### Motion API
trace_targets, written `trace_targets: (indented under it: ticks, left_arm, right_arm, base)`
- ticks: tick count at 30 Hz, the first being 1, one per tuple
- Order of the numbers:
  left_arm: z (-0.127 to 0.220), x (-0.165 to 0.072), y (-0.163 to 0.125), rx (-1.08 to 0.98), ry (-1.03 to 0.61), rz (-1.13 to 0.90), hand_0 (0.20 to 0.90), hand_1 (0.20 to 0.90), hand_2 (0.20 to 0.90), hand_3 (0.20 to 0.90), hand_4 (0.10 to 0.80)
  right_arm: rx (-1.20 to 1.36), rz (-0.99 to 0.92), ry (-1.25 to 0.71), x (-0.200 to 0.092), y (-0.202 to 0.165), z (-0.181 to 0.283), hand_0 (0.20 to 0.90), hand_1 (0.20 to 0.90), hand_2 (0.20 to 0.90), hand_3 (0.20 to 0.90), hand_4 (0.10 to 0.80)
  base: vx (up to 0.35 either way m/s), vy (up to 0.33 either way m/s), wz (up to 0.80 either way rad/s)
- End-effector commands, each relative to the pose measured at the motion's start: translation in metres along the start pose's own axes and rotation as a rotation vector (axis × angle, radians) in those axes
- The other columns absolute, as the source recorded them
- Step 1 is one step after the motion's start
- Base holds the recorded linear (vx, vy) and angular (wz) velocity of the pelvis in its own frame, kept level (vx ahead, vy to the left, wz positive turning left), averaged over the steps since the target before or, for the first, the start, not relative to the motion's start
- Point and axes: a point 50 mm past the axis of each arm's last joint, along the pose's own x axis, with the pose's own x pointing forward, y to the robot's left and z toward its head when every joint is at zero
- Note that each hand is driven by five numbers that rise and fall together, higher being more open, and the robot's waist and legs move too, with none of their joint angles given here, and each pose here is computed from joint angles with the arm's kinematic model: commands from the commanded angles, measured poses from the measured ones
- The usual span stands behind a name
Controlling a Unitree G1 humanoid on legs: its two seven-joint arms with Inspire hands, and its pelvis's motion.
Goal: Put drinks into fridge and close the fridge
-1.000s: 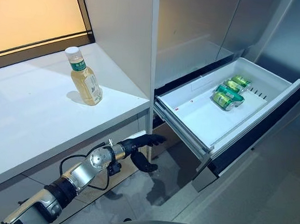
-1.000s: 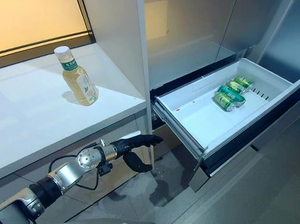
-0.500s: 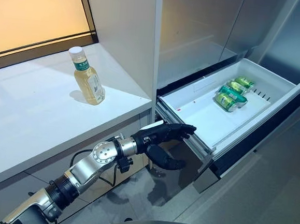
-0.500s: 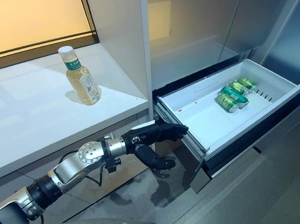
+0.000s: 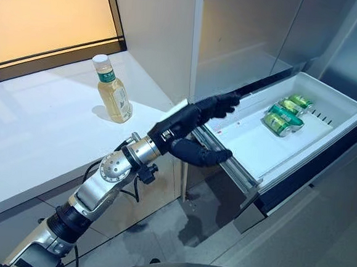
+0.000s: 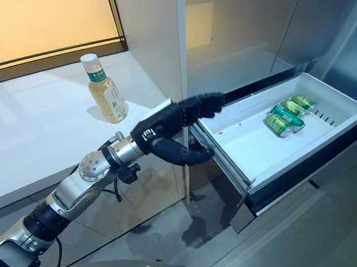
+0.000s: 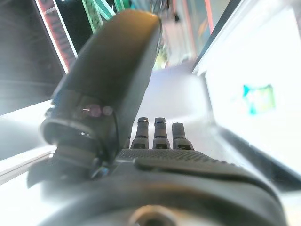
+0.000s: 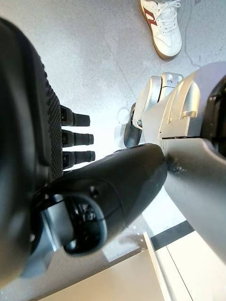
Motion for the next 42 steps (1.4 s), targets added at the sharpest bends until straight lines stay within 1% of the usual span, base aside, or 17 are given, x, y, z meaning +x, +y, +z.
trace_targets:
  ticks: [1,4,9,11,12,13,14,15,17,18,21,26,30,34,37,40,42]
  left_arm:
    - [0.083,-0.018,0.041,0.145,-0.461,0.05,0.9,0.9,0.9,0.9,0.8]
    - [0.102,-0.038,0.054,0.165,-0.561,0.081,0.9,0.9,0.9,0.9,0.8]
    - [0.12,-0.048,0.06,0.172,-0.667,0.114,0.9,0.9,0.9,0.9,0.8]
    - [0.126,-0.051,0.065,0.174,-0.723,0.187,0.9,0.9,0.9,0.9,0.8]
    - [0.127,-0.052,0.066,0.18,-0.724,0.206,0.9,0.9,0.9,0.9,0.8]
    - [0.127,-0.054,0.071,0.183,-0.722,0.292,0.9,0.9,0.9,0.9,0.8]
    - [0.127,-0.055,0.073,0.181,-0.719,0.329,0.9,0.9,0.9,0.9,0.8]
    - [0.122,-0.058,0.079,0.226,-0.677,0.452,0.9,0.9,0.9,0.9,0.8]
    - [0.114,-0.062,0.089,0.211,-0.616,0.56,0.9,0.9,0.9,0.9,0.8]
    - [0.107,-0.065,0.092,0.252,-0.554,0.627,0.9,0.9,0.9,0.9,0.8]
    - [0.091,-0.074,0.103,0.34,-0.407,0.772,0.9,0.9,0.9,0.9,0.8]
    - [0.078,-0.088,0.114,0.433,-0.291,0.947,0.9,0.9,0.9,0.9,0.8]
    - [0.075,-0.092,0.118,0.493,-0.255,1.019,0.9,0.9,0.9,0.9,0.8]
    - [0.071,-0.092,0.122,0.487,-0.202,1.051,0.9,0.9,0.9,0.9,0.8]
    - [0.06,-0.091,0.126,0.428,-0.123,1.053,0.9,0.9,0.9,0.9,0.8]
    - [0.053,-0.09,0.126,0.388,-0.08,1.038,0.9,0.9,0.9,0.9,0.8]
    - [0.043,-0.087,0.126,0.346,-0.014,1.023,0.9,0.9,0.9,0.9,0.8]
  right_arm:
    - [0.065,0.045,-0.033,0.001,0.016,0.006,0.9,0.9,0.9,0.9,0.8]
    - [0.092,0.044,-0.026,0.0,0.015,-0.002,0.9,0.9,0.9,0.9,0.8]
    - [0.103,0.052,-0.016,0.0,0.016,-0.009,0.9,0.9,0.9,0.9,0.8]
    - [0.1,0.058,-0.014,0.0,0.015,-0.01,0.9,0.9,0.9,0.9,0.8]
    - [0.099,0.059,-0.013,0.0,0.016,-0.01,0.9,0.9,0.9,0.9,0.8]
    - [0.095,0.061,-0.012,0.0,0.016,-0.01,0.9,0.9,0.9,0.9,0.8]
    - [0.094,0.062,-0.011,0.0,0.016,-0.01,0.9,0.9,0.9,0.9,0.8]
    - [0.09,0.063,-0.011,0.0,0.016,-0.01,0.9,0.9,0.9,0.9,0.8]
    - [0.088,0.064,-0.01,0.0,0.016,-0.009,0.9,0.9,0.9,0.9,0.8]
    - [0.087,0.066,-0.01,0.0,0.015,-0.008,0.9,0.9,0.9,0.9,0.8]
    - [0.091,0.063,-0.01,0.0,0.014,-0.005,0.9,0.9,0.9,0.9,0.8]
    - [0.1,0.059,-0.003,0.0,0.012,-0.001,0.9,0.9,0.9,0.9,0.8]
    - [0.108,0.058,0.002,0.0,0.011,0.0,0.9,0.9,0.9,0.9,0.8]
    - [0.105,0.059,0.007,0.0,0.012,0.001,0.9,0.9,0.9,0.9,0.8]
    - [0.1,0.059,0.013,0.001,0.013,0.001,0.9,0.9,0.9,0.9,0.8]
    - [0.098,0.059,0.015,0.0,0.013,0.002,0.9,0.9,0.9,0.9,0.8]
    - [0.094,0.063,0.021,0.0,0.013,0.002,0.9,0.9,0.9,0.9,0.8]
  base:
    - [0.0,0.0,0.0]
    - [0.024,-0.006,0.09]
    - [0.022,-0.026,0.15]
    - [0.013,-0.024,0.04]
    - [0.0,0.0,0.0]
    - [0.0,0.0,0.0]
    - [0.023,-0.012,-0.03]
    - [0.0,0.0,0.0]
    - [0.0,0.0,0.0]
    - [0.0,0.0,0.0]
    - [0.0,0.0,0.0]
    - [0.0,0.0,0.0]
    - [0.017,-0.003,0.01]
    - [0.008,-0.001,0.0]
    - [0.027,-0.001,0.0]
    - [0.01,-0.001,0.0]
    - [0.0,0.0,0.0]
